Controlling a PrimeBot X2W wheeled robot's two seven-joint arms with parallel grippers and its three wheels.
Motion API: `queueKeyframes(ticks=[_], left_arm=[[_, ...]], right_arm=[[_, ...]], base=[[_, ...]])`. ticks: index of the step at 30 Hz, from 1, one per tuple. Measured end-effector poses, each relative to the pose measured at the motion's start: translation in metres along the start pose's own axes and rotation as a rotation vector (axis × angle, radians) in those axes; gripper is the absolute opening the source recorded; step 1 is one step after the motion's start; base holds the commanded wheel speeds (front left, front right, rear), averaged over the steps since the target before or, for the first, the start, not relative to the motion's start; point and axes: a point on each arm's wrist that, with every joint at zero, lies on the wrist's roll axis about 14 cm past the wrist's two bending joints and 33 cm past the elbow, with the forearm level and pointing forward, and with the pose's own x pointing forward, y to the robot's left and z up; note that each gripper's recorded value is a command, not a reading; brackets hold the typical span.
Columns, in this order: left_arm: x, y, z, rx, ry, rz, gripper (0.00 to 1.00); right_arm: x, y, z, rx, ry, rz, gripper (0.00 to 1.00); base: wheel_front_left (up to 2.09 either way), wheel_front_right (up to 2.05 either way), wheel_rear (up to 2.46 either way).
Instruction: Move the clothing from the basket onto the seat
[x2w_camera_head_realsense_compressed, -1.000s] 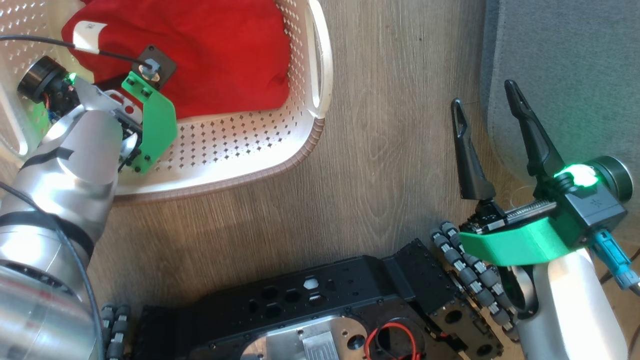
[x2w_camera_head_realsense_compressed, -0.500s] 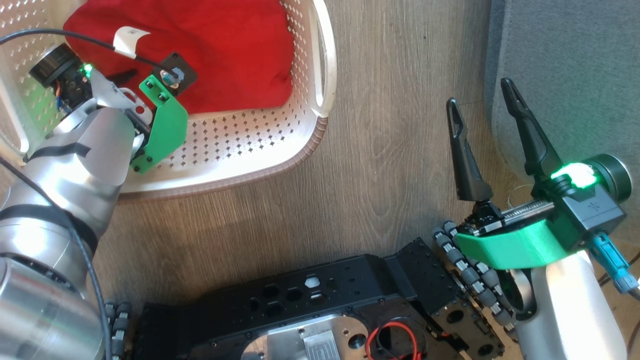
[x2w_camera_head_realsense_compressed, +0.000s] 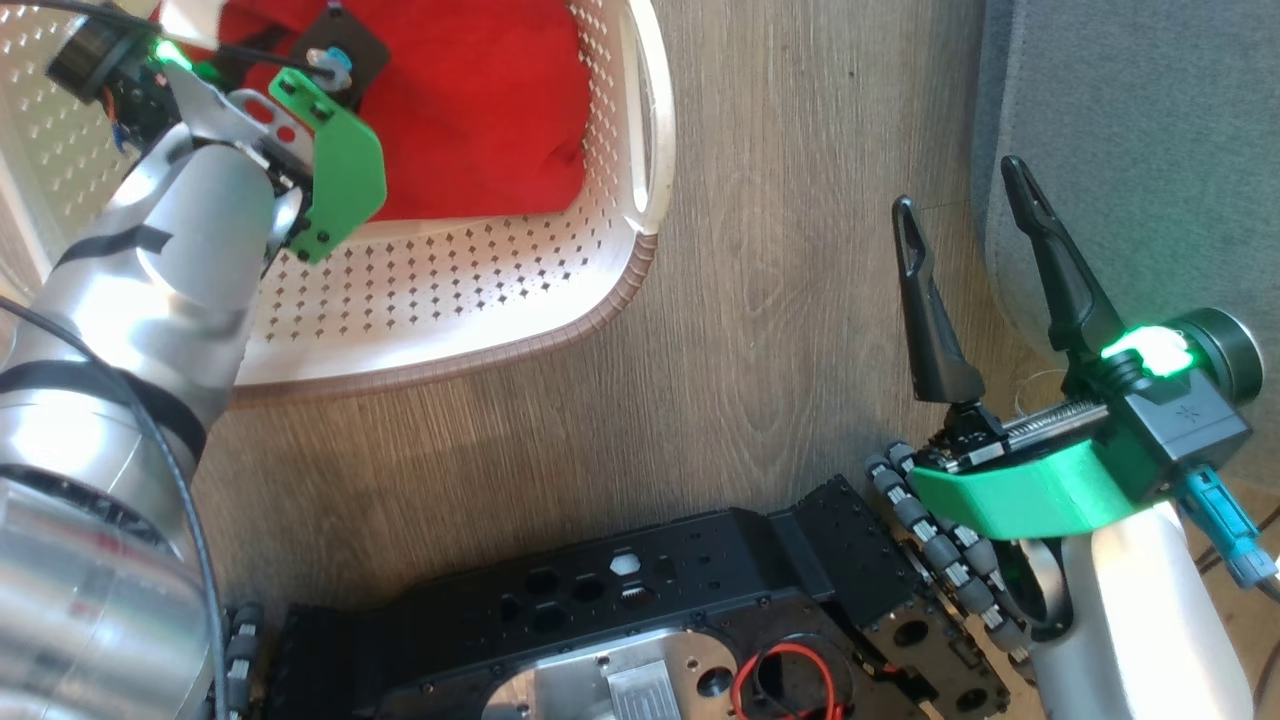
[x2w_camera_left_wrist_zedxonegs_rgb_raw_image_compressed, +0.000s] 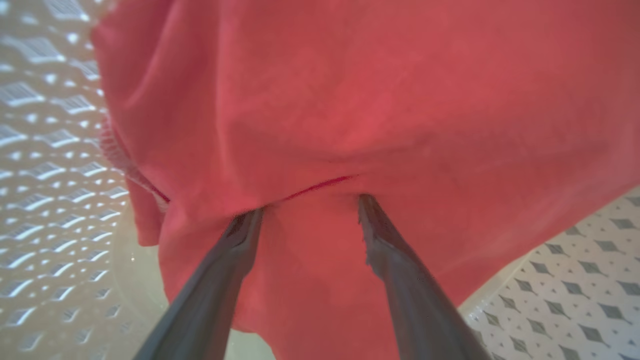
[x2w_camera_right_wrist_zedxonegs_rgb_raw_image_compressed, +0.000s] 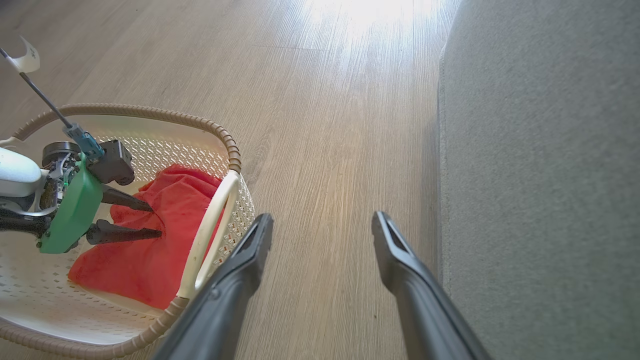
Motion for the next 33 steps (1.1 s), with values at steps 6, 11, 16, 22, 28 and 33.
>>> queueKeyframes(ticks=[6,11,16,22,28,33], left_arm=[[0.000,0.017,0.019,-0.010,-0.092,0.068,1.00],[0.000,0.024,0.030,0.003,-0.130,0.092,1.00],[0.002,0.017,0.031,0.057,-0.138,0.068,1.00],[0.003,0.012,0.034,0.088,-0.134,0.052,1.00],[0.005,0.000,0.037,0.095,-0.125,-0.013,0.00],[0.006,-0.003,0.037,0.101,-0.126,-0.027,0.00]], right_arm=[[0.001,0.001,-0.002,0.004,0.004,0.003,1.00],[0.001,0.002,-0.003,0.007,0.006,0.006,1.00],[-0.001,0.002,-0.004,0.010,0.012,0.004,1.00],[-0.002,0.004,-0.004,0.013,0.015,0.008,1.00],[-0.004,0.003,-0.002,0.011,0.013,0.006,1.00],[-0.004,0.003,-0.002,0.015,0.013,0.006,1.00]], base=[[0.00,0.00,0.00],[0.00,0.00,0.00],[0.00,0.00,0.00],[0.00,0.00,0.00],[0.00,0.00,0.00],[0.00,0.00,0.00]])
